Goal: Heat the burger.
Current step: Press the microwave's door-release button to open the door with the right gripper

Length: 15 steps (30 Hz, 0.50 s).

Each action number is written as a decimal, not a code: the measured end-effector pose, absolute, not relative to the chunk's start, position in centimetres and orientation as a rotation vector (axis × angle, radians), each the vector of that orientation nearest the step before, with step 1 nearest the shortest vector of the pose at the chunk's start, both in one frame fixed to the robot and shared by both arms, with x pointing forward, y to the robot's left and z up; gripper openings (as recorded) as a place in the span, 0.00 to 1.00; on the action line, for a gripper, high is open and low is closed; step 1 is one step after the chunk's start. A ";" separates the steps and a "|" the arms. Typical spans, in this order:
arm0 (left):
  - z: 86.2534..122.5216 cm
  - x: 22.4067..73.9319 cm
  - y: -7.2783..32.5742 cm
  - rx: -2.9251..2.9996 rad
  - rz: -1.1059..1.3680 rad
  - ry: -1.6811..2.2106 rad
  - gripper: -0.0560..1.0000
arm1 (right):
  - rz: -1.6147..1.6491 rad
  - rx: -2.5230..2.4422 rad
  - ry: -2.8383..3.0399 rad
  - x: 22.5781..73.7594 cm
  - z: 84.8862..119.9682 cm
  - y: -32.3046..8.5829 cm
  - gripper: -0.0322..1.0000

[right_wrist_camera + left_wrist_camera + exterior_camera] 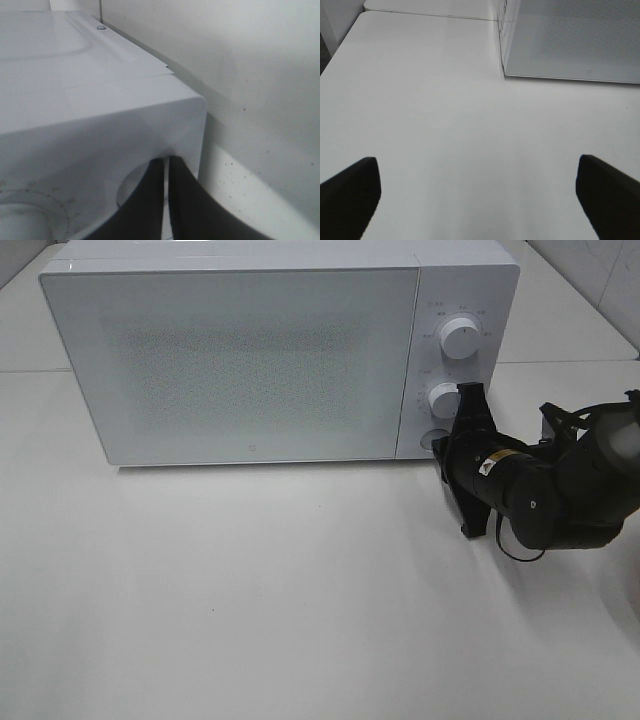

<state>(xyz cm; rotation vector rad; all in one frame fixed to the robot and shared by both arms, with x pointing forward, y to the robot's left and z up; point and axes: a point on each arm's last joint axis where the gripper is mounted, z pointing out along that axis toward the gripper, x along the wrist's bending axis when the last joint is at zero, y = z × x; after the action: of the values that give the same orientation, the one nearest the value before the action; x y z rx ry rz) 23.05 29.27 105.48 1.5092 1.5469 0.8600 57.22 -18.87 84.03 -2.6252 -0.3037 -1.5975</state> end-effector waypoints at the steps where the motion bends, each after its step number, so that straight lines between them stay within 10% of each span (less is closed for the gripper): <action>1: 105.5 23.0 29.3 1.509 0.860 1.547 0.98 | -1.598 -2.625 -0.304 57.2 84.0 -18.9 0.03; 15: 105.5 23.0 29.3 1.509 0.860 1.547 0.98 | -1.727 -2.537 -0.321 57.2 84.4 -18.5 0.03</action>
<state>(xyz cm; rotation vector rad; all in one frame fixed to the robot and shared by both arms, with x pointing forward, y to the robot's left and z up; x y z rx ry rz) 23.05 29.27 105.48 1.5092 1.5469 0.8600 57.16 -18.55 84.37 -2.5368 -0.3208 -1.7274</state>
